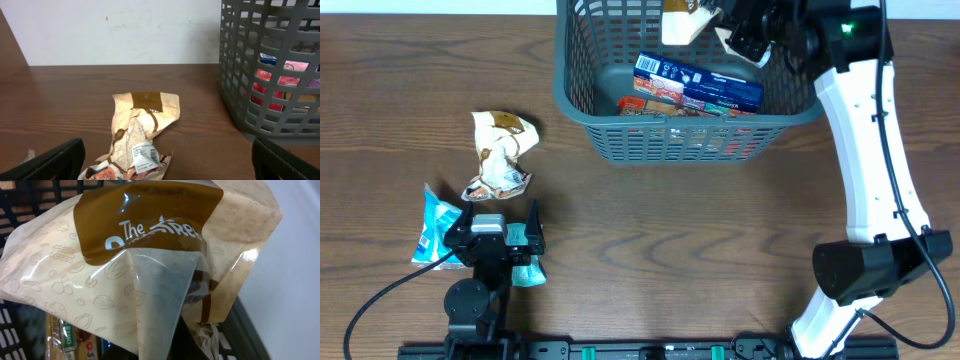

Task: Pack container
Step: 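Carry the cookie bag with the right gripper over the basket, then open the right gripper to drop the cookie bag into the basket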

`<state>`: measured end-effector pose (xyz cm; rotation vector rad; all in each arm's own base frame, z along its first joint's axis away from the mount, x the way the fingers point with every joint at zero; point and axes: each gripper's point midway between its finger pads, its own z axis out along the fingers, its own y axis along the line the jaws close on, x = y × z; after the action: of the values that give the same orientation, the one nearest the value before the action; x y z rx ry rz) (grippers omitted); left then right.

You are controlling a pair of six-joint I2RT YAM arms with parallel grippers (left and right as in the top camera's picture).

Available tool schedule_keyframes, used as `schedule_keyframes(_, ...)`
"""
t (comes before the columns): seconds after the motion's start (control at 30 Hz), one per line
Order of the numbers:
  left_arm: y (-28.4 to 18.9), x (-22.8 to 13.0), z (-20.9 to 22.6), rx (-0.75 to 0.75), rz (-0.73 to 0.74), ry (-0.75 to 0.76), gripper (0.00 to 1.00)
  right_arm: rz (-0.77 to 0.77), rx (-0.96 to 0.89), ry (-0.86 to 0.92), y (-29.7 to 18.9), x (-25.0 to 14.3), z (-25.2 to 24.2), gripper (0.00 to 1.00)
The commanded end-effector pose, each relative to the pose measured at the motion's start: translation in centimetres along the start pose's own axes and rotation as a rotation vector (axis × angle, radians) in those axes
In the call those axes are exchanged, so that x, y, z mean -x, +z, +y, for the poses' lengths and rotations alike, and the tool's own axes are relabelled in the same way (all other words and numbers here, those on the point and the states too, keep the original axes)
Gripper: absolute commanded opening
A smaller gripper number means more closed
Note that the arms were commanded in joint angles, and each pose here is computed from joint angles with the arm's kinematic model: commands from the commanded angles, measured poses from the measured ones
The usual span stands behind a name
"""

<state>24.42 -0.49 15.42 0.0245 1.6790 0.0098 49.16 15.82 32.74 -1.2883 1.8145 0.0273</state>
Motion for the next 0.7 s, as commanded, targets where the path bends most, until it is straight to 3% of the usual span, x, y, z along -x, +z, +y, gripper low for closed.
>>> schedule_keyframes(0.0, 0.2, -1.6, 0.1, 0.007, 0.042, 0.015, 0.99, -0.003, 0.022, 0.026, 0.5, -0.4, -0.1, 0.01)
schedule_keyframes(0.4, 0.2, -1.6, 0.1, 0.007, 0.042, 0.015, 0.99, 0.187, 0.182, 0.205, 4.5, -8.3, 2.2, 0.01)
schedule_keyframes(0.67, 0.2, -1.7, 0.1, 0.007, 0.043, 0.015, 0.99, 0.242, 0.241, 0.243, 6.5, -10.7, 3.4, 0.01)
